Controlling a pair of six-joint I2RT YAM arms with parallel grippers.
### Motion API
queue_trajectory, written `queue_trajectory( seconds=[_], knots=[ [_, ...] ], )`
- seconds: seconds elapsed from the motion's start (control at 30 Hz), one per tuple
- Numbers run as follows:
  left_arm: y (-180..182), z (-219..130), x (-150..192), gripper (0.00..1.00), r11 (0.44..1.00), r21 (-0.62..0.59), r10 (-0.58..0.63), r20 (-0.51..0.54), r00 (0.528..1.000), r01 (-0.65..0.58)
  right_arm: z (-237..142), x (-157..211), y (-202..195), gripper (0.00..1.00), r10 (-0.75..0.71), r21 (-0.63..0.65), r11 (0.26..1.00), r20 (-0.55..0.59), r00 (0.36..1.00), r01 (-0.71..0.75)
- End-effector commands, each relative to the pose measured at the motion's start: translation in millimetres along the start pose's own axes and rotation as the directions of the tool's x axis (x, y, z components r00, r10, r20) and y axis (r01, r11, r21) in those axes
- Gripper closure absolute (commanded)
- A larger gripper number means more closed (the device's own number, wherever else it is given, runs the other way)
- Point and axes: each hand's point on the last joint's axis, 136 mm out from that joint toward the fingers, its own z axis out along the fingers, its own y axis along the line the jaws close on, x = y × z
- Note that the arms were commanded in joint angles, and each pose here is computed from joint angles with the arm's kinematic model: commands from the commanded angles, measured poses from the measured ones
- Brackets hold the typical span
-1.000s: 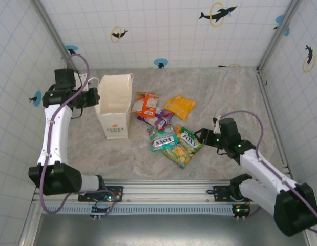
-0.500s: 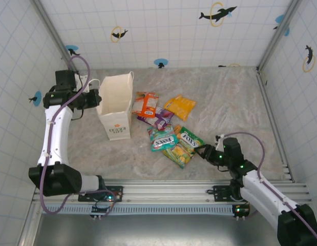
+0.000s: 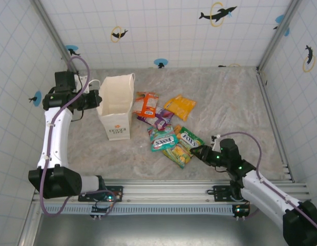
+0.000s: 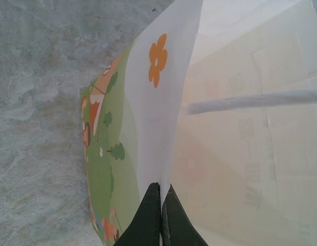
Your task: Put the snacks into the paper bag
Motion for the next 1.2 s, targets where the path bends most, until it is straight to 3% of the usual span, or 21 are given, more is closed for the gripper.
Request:
queue_trajectory(
  seconds=[0.0,0.4,0.67,0.9,1.17],
  knots=[
    [-4.1,-2.9,0.6,1.0,1.0,0.029,-0.005,0.013,1.0,0.004,4.2,-1.5,-0.7,0.38,0.005,-0.014,1.0,0.018,1.0,-0.005],
    [-7.8,-0.4,0.4,1.0,0.998,0.056,-0.007,0.012,1.0,0.006,13.1,-6.5,8.7,0.45,-0.003,-0.083,0.996,0.023,1.0,0.005],
    [-10.5,1.6,0.5,1.0,0.997,0.08,-0.016,0.006,1.0,0.015,17.8,-3.9,10.1,0.45,0.003,-0.13,0.991,0.01,1.0,-0.002],
    [-10.4,0.8,0.0,1.0,0.997,0.077,-0.02,0.009,1.0,0.02,19.0,-5.9,6.7,0.57,-0.016,-0.128,0.992,0.03,0.999,0.02],
    [-9.0,-1.7,-1.8,1.0,0.998,0.061,-0.035,0.019,0.999,0.034,11.3,-21.9,19.2,0.84,-0.066,-0.132,0.988,0.114,0.991,0.081]
  ],
)
